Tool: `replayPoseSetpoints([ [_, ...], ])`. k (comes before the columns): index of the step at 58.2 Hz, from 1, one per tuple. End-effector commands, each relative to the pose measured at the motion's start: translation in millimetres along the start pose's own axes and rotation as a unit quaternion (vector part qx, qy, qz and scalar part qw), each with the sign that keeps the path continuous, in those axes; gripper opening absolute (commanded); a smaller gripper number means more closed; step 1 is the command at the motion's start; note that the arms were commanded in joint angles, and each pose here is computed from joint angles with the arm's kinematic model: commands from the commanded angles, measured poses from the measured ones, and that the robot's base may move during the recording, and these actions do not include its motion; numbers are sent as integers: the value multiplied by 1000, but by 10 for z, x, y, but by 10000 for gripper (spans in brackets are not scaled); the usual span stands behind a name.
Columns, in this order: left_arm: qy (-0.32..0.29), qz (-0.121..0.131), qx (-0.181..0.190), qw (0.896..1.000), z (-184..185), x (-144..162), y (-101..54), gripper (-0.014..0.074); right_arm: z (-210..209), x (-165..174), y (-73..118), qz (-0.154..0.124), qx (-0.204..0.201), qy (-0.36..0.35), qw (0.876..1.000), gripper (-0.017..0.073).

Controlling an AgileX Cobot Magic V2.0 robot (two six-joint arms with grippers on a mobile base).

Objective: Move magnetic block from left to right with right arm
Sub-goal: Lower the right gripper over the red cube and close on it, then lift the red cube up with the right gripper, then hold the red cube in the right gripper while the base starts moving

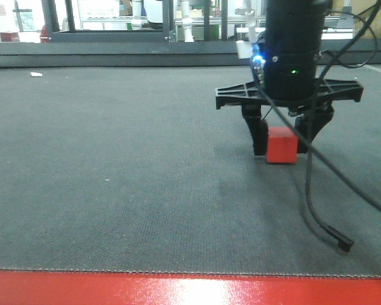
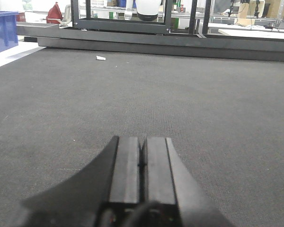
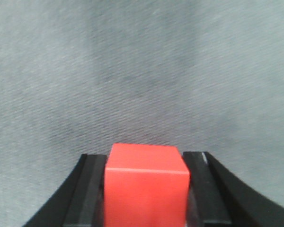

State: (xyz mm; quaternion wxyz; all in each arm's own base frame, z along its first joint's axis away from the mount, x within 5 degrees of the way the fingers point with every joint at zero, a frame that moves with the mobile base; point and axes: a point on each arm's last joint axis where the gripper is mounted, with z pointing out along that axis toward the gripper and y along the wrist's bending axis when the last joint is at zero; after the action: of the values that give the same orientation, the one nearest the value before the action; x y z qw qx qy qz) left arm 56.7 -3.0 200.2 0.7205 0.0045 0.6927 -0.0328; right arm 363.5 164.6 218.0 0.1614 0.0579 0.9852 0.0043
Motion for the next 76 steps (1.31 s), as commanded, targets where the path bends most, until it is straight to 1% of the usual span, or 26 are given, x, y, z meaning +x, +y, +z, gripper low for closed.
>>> replayPoseSetpoints([
  [1,-44,-5,-3,999,-10,-53,6,-126,-500,-136,-96,-9,-37,-66,997,106],
  [7,-44,-5,-3,999,-10,-53,6,-126,-681,-92,-189,-40,-49,-88,994,110],
  [15,-44,-5,-3,999,-10,-53,6,-126,-941,73,-402,-67,-75,-131,986,110],
  [23,-44,-5,-3,999,-10,-53,6,-126,-1201,380,-659,-94,-90,-178,975,110],
  [33,-44,-5,-3,999,-10,-53,6,-126,-1471,854,-944,-133,-95,-220,962,110],
  [37,-44,-5,-3,999,-10,-53,6,-126,-1577,1039,-1055,-143,-98,-240,955,110],
  [40,-44,-5,-3,999,-10,-53,6,-126,-1655,1178,-1139,-146,-102,-257,950,110],
  [48,-44,-5,-3,999,-10,-53,6,-126,-1825,1564,-1363,-145,-115,-309,933,110],
  [56,-44,-5,-3,999,-10,-53,6,-126,-1888,1882,-1537,-143,-124,-349,918,110],
  [57,-44,-5,-3,999,-10,-53,6,-126,-1910,1931,-1565,-142,-127,-359,914,110],
  [63,-44,-5,-3,999,-10,-53,6,-126,-1939,2144,-1680,-135,-136,-390,901,110],
  [66,-44,-5,-3,999,-10,-53,6,-126,-1978,2242,-1736,-131,-141,-411,891,110],
  [76,-44,-5,-3,999,-10,-53,6,-126,-2091,2455,-1867,-121,-153,-463,864,110],
])
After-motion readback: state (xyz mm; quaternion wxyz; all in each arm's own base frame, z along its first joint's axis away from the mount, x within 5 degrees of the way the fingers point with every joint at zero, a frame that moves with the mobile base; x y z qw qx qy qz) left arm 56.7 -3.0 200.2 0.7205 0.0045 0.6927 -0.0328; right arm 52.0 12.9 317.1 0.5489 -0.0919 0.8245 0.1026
